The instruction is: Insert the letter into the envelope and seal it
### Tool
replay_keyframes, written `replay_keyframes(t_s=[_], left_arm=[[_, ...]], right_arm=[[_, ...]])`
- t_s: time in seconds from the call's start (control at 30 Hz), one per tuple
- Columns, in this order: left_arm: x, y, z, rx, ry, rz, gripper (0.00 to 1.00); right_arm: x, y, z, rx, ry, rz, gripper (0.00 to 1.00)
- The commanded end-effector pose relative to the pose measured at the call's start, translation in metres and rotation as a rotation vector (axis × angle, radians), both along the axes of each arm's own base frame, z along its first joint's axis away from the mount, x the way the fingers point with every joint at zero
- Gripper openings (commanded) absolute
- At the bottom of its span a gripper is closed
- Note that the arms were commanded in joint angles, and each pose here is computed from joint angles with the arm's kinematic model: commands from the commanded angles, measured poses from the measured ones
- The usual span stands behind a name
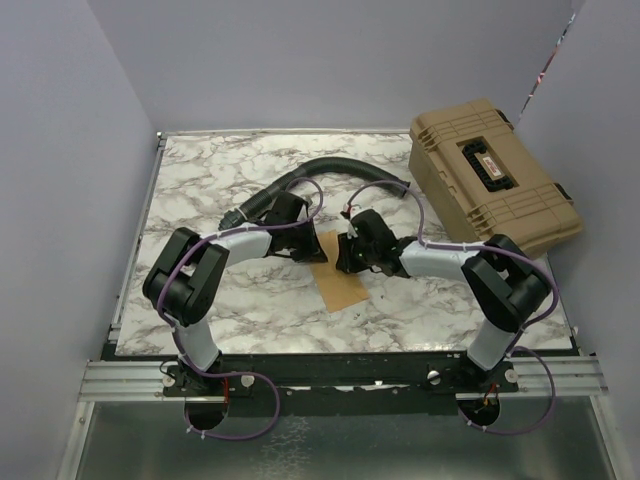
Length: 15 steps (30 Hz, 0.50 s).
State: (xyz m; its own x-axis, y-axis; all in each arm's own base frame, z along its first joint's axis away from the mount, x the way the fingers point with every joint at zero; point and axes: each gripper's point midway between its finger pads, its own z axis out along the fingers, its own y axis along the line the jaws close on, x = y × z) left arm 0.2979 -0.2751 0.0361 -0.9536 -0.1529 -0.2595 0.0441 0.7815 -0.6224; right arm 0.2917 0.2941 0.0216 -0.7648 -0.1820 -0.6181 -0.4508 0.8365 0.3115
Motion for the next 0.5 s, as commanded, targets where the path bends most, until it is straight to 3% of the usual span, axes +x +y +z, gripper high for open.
replay_keyframes(t_s=[0.0,0.2,0.47], left_arm=[[0.019,-0.013,0.032,-0.089,-0.072,-0.023,0.00],[0.033,-0.031,0.027,-0.179,-0.056,-0.003,0.00],[0.056,-0.029,-0.010,-0.097,-0.055,0.032,0.00]], right_arm=[[-0.012,-0.041,-0.045,-0.239,0.004,-0.022,0.32],[-0.015,-0.045,-0.050,-0.259,-0.032,-0.008,0.32],[-0.014,-0.048,-0.046,-0.274,-0.063,0.020,0.22]])
